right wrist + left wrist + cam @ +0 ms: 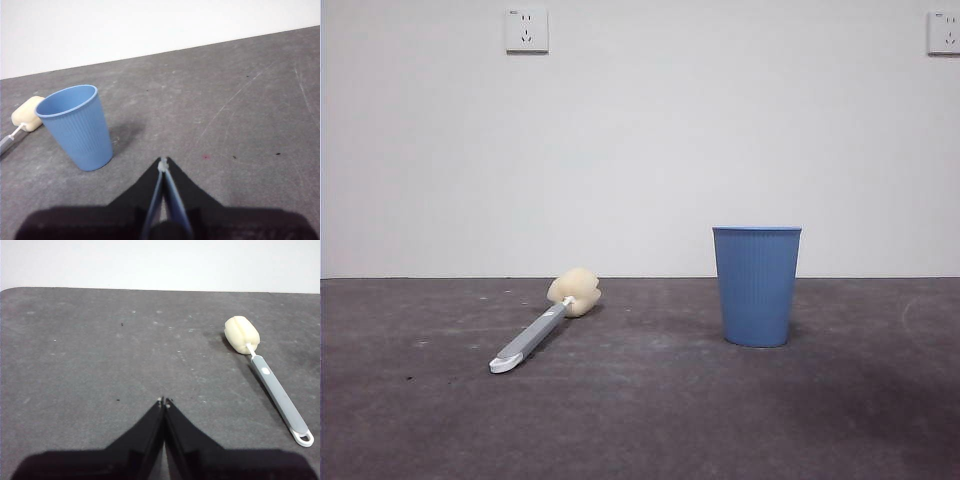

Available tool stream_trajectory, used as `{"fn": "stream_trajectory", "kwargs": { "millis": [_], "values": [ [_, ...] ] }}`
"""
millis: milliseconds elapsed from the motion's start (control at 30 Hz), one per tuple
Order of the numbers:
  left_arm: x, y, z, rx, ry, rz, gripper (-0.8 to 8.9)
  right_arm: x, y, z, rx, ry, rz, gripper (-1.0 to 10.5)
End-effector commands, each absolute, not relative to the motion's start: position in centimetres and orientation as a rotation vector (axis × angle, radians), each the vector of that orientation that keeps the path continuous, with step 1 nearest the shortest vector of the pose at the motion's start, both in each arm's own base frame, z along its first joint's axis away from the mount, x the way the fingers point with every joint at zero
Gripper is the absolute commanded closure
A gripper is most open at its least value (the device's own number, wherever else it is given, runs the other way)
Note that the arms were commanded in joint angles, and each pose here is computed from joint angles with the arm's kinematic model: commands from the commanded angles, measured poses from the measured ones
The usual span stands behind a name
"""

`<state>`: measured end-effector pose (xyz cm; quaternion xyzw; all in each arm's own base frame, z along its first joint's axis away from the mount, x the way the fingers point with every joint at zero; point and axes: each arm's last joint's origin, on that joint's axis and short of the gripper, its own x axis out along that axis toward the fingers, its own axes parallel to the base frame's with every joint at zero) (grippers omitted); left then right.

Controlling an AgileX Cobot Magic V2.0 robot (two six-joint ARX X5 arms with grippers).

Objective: Pick up the cup brush,pick up the cup,insert the brush into the cup,clean the cup,put the cup brush back,put the cup back to the fixed position on the table

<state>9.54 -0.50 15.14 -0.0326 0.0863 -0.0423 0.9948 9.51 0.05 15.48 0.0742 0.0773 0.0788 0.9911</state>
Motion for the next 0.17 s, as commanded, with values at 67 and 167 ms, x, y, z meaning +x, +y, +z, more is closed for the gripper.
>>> {"fn": "stream_trajectory", "kwargs": {
  "millis": [67, 167],
  "values": [
    [9.60, -0.47, 14.72, -0.069, 0.183, -0.081, 8.17, 9.57, 0.04, 14.98, 0.160, 0.168, 0.156, 9.5],
    [9.60, -0.47, 14.72, -0.069, 0.183, -0.081, 8.17, 9.57, 0.04, 14.98, 0.160, 0.168, 0.156, 9.5]
  ]
}}
